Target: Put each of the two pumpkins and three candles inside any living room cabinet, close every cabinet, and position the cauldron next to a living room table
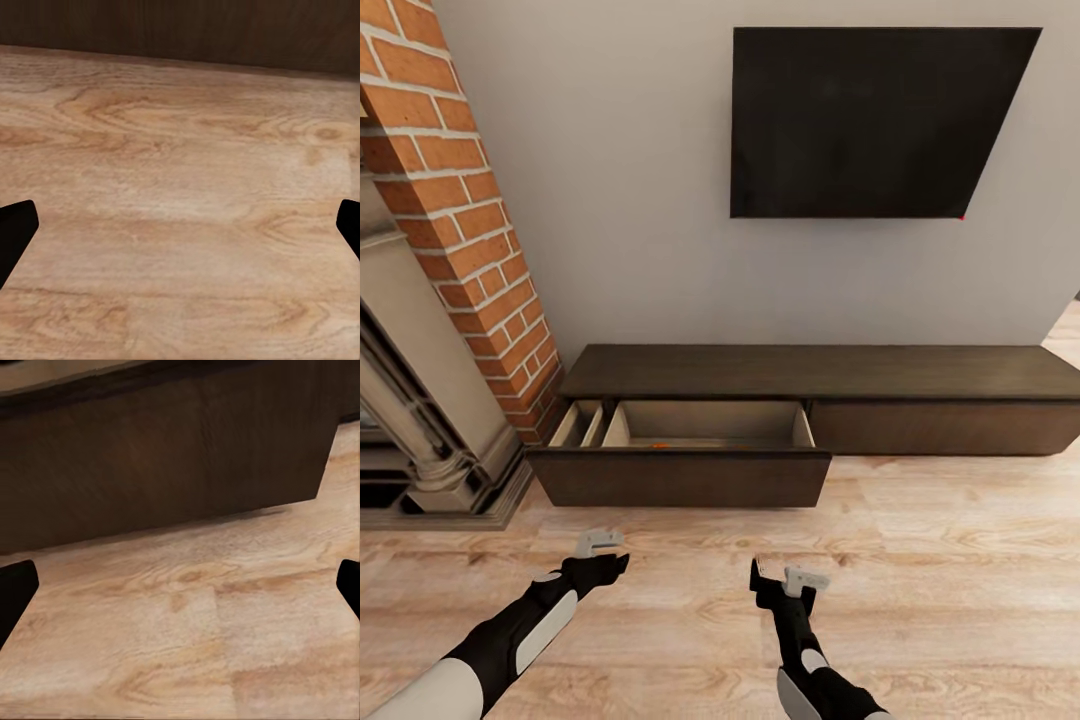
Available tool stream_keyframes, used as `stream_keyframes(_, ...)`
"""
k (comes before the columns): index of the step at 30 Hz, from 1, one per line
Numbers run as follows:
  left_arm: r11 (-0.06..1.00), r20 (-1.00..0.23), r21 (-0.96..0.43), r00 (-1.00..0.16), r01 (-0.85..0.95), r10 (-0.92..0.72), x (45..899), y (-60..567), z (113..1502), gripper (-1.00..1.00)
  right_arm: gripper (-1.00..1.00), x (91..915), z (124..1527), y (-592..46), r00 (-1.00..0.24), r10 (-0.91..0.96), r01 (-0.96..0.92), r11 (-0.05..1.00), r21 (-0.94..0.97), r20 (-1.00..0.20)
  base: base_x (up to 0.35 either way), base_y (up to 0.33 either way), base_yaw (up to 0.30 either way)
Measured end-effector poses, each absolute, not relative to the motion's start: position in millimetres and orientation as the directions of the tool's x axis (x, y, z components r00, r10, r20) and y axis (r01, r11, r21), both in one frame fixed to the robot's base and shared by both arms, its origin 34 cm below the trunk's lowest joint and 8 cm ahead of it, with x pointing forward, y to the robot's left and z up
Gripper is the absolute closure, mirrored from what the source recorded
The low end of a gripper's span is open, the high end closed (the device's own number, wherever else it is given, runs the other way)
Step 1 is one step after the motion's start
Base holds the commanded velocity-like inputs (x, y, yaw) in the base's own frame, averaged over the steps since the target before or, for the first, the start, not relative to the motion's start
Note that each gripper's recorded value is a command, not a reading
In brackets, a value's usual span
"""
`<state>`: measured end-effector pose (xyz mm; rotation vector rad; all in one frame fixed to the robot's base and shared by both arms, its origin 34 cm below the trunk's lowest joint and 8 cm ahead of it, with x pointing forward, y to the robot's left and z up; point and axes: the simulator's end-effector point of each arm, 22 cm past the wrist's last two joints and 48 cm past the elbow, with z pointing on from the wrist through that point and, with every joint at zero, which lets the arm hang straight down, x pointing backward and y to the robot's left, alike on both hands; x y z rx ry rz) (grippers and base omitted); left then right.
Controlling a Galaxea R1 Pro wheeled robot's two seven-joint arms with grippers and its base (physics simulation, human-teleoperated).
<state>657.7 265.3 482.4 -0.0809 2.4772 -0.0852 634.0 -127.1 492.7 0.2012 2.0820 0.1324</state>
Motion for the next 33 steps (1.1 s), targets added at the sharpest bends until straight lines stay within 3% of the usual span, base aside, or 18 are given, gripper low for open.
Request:
stream_keyframes(6,0.996,-0.612,-0.081,-0.787,-0.036,-0.078,655.7,265.2,470.2,-1.0,-1.0,626.1,476.7,-122.0,-0.493,0.124,0.021,0.991,0.13,-0.861,0.0,0.0,0.0)
stream_keyframes(13,0.996,-0.612,-0.085,-0.787,-0.032,-0.077,653.2,263.9,455.9,-1.0,-1.0,632.2,479.4,-129.9,-0.408,0.152,0.044,0.988,0.147,-0.9,0.0,0.0,0.0)
stream_keyframes(33,0.996,-0.614,-0.086,-0.786,-0.022,-0.071,646.3,262.8,415.0,-1.0,-1.0,633.9,452.7,-101.4,-0.384,0.178,-0.053,0.975,0.214,-0.906,0.0,0.0,0.0)
